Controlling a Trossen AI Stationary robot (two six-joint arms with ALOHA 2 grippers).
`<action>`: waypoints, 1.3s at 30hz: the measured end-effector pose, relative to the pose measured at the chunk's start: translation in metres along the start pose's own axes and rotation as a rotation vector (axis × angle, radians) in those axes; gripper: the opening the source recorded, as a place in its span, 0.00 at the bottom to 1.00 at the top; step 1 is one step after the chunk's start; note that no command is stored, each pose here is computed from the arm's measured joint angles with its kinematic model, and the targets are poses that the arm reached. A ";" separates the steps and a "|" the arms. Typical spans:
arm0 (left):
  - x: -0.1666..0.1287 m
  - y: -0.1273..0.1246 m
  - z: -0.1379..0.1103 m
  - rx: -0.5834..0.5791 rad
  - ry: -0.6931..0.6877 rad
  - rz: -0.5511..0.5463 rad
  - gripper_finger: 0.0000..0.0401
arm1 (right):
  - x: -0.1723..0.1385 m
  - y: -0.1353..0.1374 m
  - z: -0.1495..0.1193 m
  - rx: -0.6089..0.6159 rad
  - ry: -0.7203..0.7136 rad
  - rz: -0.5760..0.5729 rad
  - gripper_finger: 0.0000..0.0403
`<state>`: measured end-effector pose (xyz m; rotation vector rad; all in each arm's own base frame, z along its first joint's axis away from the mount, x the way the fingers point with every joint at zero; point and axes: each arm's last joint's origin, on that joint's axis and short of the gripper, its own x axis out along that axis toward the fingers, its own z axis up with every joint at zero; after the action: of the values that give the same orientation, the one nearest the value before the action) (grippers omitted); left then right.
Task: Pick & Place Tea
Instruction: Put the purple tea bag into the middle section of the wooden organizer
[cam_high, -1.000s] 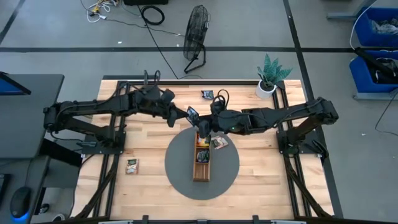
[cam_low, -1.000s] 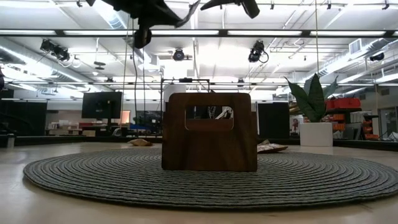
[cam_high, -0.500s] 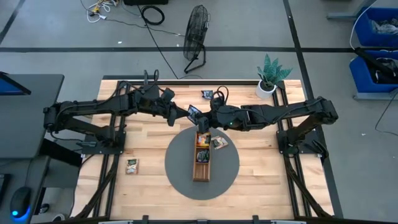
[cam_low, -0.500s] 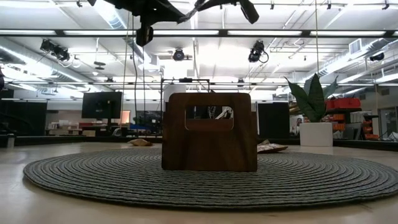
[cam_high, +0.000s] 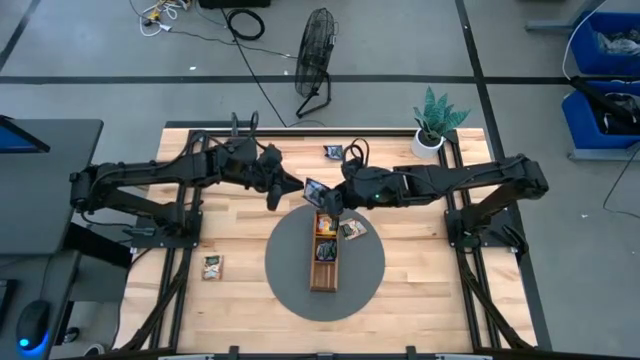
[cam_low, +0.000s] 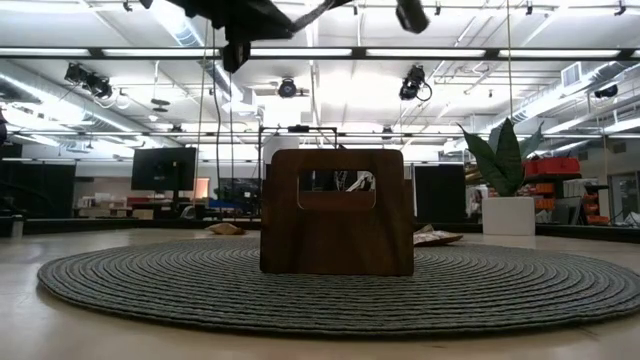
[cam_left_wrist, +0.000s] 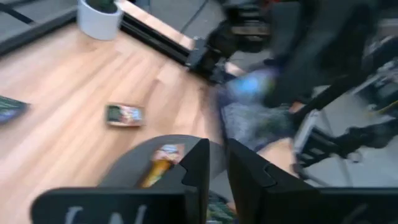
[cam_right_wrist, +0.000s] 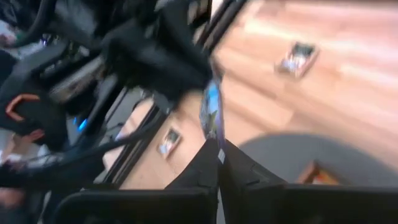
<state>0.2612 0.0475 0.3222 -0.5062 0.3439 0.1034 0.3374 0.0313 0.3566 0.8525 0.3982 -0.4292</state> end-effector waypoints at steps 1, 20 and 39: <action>0.000 0.001 0.000 0.025 0.002 0.011 0.16 | -0.003 -0.001 0.000 0.017 0.021 0.000 0.01; -0.001 0.007 -0.014 0.225 0.150 0.055 0.22 | -0.020 -0.016 -0.028 0.273 0.500 -0.123 0.00; -0.001 0.007 -0.015 0.217 0.164 0.059 0.22 | 0.041 -0.031 -0.076 0.322 0.706 -0.353 0.00</action>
<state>0.2539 0.0465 0.3069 -0.2906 0.5239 0.0805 0.3438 0.0643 0.2713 1.2482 1.1663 -0.5176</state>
